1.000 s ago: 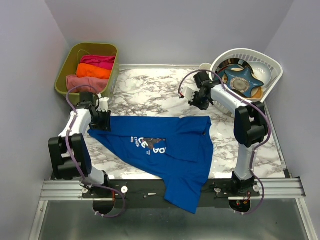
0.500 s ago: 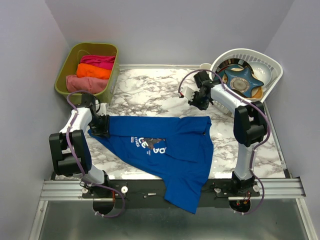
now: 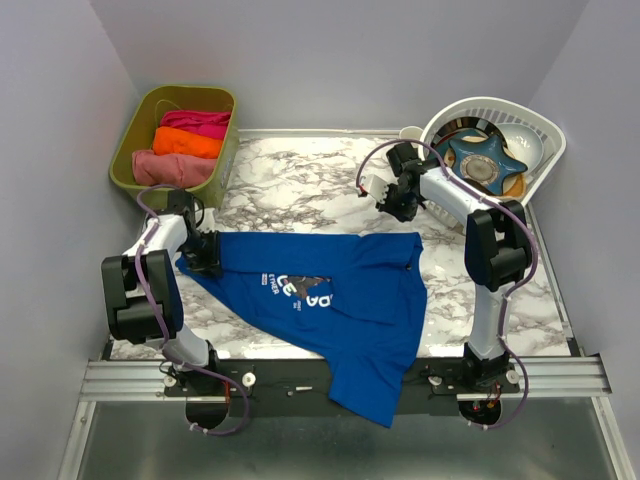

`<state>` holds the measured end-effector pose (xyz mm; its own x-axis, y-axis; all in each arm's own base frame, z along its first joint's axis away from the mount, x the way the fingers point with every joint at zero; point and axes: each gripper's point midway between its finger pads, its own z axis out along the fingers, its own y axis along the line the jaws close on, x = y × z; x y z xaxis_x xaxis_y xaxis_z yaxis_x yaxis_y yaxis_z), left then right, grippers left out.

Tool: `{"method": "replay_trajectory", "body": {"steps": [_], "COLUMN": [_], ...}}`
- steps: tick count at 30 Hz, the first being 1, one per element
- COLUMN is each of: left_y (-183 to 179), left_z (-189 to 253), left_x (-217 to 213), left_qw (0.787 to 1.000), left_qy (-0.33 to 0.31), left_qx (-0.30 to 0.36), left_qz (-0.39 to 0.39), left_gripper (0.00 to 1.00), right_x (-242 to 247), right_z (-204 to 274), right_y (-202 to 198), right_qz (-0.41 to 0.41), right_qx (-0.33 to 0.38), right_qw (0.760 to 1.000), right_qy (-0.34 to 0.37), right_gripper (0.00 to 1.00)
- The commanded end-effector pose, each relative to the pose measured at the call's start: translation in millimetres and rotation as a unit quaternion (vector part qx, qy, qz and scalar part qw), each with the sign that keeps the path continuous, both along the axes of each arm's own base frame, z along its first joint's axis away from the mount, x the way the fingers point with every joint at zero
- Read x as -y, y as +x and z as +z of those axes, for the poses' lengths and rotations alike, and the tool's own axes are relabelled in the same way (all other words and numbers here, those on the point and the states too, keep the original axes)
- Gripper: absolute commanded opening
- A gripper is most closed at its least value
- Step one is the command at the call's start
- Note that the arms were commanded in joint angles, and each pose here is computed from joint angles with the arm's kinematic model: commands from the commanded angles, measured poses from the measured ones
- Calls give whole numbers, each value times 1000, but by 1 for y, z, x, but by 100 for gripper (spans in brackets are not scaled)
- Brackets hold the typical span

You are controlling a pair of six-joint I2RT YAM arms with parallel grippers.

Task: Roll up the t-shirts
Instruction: Fold the T-shirt at the center of the board.

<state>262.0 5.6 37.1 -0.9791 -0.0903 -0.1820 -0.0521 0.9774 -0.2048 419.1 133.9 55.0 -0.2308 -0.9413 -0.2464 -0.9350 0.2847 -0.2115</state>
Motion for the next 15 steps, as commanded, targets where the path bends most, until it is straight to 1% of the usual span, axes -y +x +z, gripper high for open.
{"method": "replay_trajectory", "body": {"steps": [1,2,3,5,6,7,12,15], "left_y": [1,2,2,2,2,2,2,-2], "left_z": [-5,-4,-3,-1,2,2,5,14], "left_x": [12,12,12,12,13,12,13,10], "left_qw": [1000,1000,1000,1000,1000,1000,1000,1000], "left_qy": [-18,-19,-19,-20,-19,-19,-20,-10], "left_qx": [0,1,4,7,11,13,18,23], "left_qz": [-3,-3,-4,-4,-6,-6,-7,-17], "left_gripper": [37,35,29,24,18,15,0,0], "right_x": [-9,-8,-8,-9,-8,-8,-12,-16], "right_z": [-5,-4,-5,-5,-6,-7,-5,1], "right_y": [-4,-4,-4,-4,-5,-7,-9,-14], "right_qz": [13,14,14,16,16,18,28,50], "right_qx": [-17,-15,-17,-14,-15,-17,-16,-22], "right_qw": [1000,1000,1000,1000,1000,1000,999,998], "right_qy": [6,6,5,6,6,5,11,24], "right_gripper": [23,23,23,23,23,23,23,23]}}
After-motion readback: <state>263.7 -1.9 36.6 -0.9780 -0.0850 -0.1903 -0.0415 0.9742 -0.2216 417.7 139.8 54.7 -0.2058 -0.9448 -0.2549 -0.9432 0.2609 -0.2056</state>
